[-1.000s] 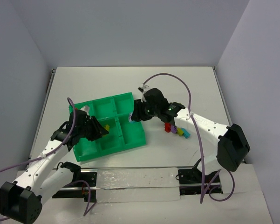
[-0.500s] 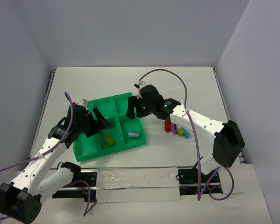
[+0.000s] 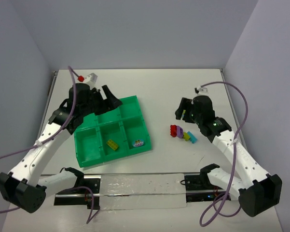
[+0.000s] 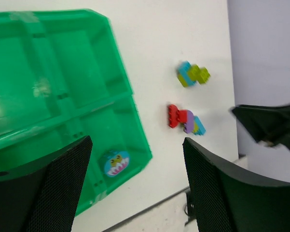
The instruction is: Sort the legos into containers by color
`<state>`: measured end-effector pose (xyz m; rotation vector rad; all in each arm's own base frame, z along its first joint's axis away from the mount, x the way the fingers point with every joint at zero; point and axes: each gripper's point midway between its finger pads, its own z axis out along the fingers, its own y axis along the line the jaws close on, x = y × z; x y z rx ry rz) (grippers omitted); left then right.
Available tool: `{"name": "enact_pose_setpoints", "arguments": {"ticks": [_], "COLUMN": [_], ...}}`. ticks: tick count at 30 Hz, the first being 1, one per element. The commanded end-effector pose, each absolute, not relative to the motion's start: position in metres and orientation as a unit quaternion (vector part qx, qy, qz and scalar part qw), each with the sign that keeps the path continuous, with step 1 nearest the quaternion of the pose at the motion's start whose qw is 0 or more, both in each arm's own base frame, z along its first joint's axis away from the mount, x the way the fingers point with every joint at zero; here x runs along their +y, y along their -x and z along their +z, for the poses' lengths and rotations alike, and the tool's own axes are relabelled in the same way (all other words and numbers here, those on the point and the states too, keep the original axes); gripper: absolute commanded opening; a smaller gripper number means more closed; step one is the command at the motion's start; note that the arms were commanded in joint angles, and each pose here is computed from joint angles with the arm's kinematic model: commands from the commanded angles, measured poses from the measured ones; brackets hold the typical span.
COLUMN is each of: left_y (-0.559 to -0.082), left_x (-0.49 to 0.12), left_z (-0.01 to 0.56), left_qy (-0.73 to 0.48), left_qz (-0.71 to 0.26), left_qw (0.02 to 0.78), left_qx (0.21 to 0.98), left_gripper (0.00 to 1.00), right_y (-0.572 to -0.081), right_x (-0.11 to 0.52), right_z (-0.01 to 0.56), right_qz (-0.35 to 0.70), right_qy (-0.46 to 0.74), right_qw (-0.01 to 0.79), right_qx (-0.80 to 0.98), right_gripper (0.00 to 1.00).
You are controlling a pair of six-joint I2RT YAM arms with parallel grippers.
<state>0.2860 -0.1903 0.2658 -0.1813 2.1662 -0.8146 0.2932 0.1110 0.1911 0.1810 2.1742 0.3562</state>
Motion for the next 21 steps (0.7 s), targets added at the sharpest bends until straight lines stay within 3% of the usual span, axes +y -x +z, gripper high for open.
{"name": "enact_pose_setpoints", "arguments": {"ticks": [1, 4, 9, 21], "left_y": [-0.290, -0.290, -0.290, -0.291], "left_x": [-0.239, -0.253, -0.261, -0.269], "left_z": [0.292, 0.285, 0.279, 0.271], "left_qy": [0.000, -0.011, -0.011, -0.021], "left_qz": [-0.383, -0.395, -0.401, -0.389], "left_qw": [0.405, 0.388, 0.381, 0.373], "left_qx": [0.830, 0.833, 0.833, 0.842], "left_gripper": [0.84, 0.84, 0.83, 0.83], "right_y": [-0.271, -0.271, -0.278, -0.290], "right_x": [0.092, 0.090, 0.097, 0.095], "right_z": [0.125, 0.113, 0.096, 0.070], "right_qz": [0.132, 0.141, 0.164, 0.198], "right_qy": [-0.102, -0.120, -0.125, -0.138], "right_qw": [0.372, 0.379, 0.367, 0.341], "right_qx": [0.913, 0.907, 0.907, 0.909], "right_gripper": [0.77, 0.75, 0.59, 0.59]}}
